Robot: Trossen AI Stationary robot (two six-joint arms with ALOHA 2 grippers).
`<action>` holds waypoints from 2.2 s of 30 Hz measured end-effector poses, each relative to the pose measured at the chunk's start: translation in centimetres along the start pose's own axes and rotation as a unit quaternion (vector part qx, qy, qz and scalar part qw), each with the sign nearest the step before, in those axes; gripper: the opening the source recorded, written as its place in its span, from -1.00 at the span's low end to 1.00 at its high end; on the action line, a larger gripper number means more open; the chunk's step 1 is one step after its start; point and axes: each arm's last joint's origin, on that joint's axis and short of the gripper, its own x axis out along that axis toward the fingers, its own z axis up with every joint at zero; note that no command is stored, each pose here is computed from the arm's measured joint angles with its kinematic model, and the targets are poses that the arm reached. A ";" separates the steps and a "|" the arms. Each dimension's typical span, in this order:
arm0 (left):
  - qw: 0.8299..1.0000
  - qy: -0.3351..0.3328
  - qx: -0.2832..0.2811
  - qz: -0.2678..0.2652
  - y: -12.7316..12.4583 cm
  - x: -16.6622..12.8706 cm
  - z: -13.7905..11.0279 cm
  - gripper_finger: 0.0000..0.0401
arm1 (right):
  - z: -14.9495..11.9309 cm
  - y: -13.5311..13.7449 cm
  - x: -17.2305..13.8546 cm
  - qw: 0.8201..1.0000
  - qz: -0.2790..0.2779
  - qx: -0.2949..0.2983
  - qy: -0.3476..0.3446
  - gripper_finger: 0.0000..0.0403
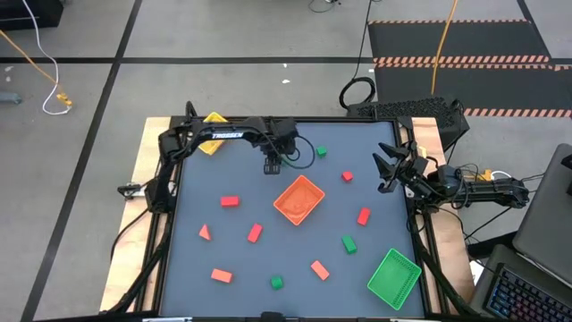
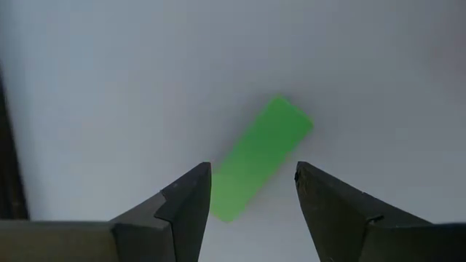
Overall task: Sort & place blocks by color
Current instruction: Put the green block into the orange bin
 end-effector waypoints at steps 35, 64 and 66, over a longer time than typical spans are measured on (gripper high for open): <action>1.000 0.019 0.004 -0.006 0.8 2.5 -0.5 -0.35 | 0.0 0.0 0.0 1.000 0.000 -0.006 0.001 -0.09; 0.991 -0.066 -0.104 0.049 -4.3 -4.7 2.4 -0.76 | 0.0 0.0 0.0 1.000 0.000 -0.017 0.001 -0.09; 0.988 -0.083 -0.125 0.040 -5.5 -4.8 3.0 -0.76 | 0.0 0.0 0.0 1.000 0.000 -0.017 0.001 -0.09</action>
